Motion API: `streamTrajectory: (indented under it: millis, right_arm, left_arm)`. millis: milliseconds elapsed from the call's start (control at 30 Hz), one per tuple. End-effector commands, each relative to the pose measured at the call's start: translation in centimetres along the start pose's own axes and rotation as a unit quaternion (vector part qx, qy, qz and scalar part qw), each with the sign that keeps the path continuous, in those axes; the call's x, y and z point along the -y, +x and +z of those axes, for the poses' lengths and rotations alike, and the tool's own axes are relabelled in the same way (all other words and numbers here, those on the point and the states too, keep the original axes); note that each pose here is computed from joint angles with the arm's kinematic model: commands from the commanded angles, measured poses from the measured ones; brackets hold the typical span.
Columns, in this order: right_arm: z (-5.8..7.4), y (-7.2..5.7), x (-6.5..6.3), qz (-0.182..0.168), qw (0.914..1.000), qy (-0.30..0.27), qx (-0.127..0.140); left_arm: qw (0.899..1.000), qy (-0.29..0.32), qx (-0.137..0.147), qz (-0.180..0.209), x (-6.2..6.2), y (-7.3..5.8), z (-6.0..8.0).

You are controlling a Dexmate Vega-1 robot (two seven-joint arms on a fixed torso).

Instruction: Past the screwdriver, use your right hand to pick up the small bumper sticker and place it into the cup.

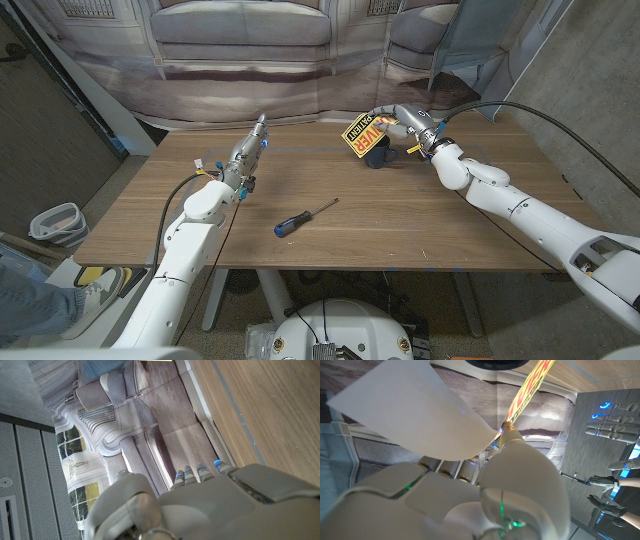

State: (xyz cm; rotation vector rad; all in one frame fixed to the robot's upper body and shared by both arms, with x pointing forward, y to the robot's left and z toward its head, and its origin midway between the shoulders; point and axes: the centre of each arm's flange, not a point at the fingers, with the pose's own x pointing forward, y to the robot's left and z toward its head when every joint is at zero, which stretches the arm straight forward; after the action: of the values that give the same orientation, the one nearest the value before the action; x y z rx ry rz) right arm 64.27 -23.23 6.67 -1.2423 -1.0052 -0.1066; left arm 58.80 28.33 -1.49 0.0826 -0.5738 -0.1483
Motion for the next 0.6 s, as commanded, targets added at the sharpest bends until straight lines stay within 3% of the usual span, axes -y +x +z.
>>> streamTrajectory:
  millis: [33, 600]
  right_arm:
    - [-1.0, -0.15, 0.1, 0.005, 0.9998, -0.001, -0.019]
    - [-1.31, -0.05, -0.31, 0.014, 0.9995, 0.0, -0.029]
  left_arm:
    - [1.0, 0.001, 0.002, 0.007, -0.01, -0.63, 0.09]
    - [1.0, -0.002, 0.002, 0.008, -0.11, -0.79, -0.14]
